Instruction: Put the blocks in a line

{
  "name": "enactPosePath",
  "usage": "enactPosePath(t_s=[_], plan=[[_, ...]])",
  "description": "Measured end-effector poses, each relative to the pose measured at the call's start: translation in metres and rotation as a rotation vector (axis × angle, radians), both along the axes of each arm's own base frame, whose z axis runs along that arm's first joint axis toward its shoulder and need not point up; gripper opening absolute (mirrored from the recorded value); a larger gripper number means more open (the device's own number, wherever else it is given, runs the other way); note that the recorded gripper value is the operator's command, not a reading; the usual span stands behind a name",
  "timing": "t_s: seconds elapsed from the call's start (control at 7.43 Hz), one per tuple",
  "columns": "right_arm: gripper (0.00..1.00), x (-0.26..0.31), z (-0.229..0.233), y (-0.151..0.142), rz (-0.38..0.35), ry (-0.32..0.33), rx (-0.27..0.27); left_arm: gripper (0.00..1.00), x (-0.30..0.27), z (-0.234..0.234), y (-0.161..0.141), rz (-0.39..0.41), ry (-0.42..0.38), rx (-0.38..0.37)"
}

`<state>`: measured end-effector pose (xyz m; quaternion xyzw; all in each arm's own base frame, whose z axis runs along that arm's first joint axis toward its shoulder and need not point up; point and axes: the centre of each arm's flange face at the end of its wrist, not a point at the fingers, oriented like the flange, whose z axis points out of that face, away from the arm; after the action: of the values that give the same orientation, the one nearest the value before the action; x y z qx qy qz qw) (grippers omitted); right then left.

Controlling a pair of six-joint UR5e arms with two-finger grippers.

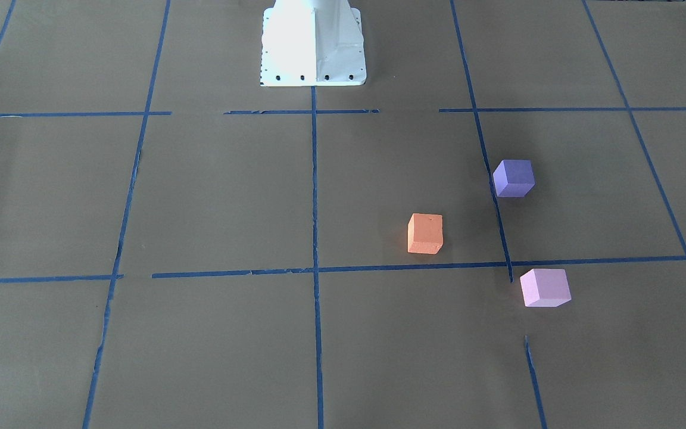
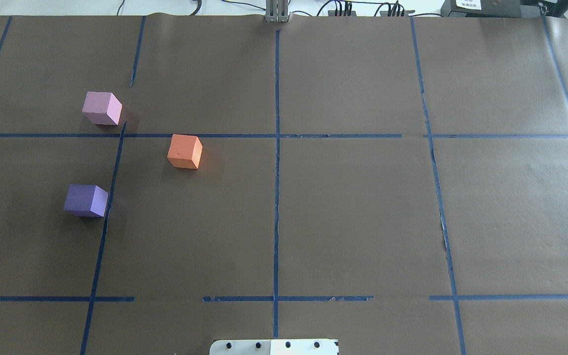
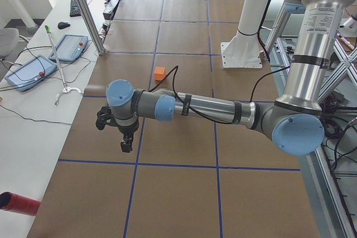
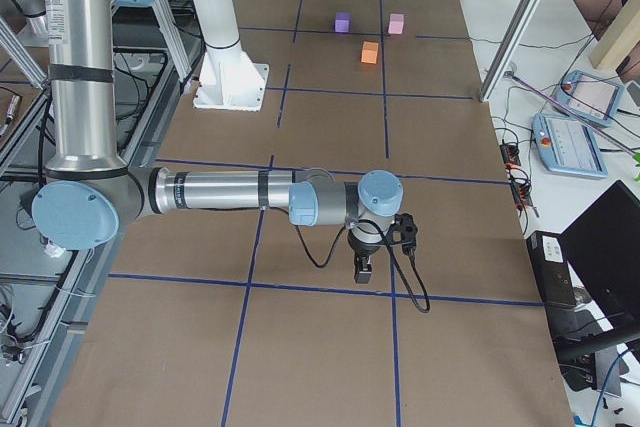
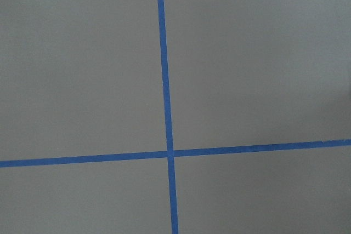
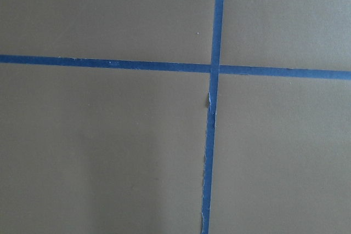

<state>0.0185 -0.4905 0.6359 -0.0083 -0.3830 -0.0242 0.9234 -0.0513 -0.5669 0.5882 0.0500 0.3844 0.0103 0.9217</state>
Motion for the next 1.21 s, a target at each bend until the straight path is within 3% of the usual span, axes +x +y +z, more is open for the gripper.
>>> enactPosePath(t_s=[0.4, 0.67, 1.21], plan=[[1.0, 0.0, 0.0, 0.0, 0.0, 0.0, 0.0, 1.0, 0.0, 0.027, 0.013, 0.005, -0.001, -0.044], [1.0, 0.0, 0.0, 0.0, 0.0, 0.0, 0.0, 1.0, 0.0, 0.023, 0.014, 0.005, -0.001, -0.025], [1.0, 0.0, 0.0, 0.0, 0.0, 0.0, 0.001, 1.0, 0.005, -0.015, 0.01, 0.012, 0.005, 0.159]])
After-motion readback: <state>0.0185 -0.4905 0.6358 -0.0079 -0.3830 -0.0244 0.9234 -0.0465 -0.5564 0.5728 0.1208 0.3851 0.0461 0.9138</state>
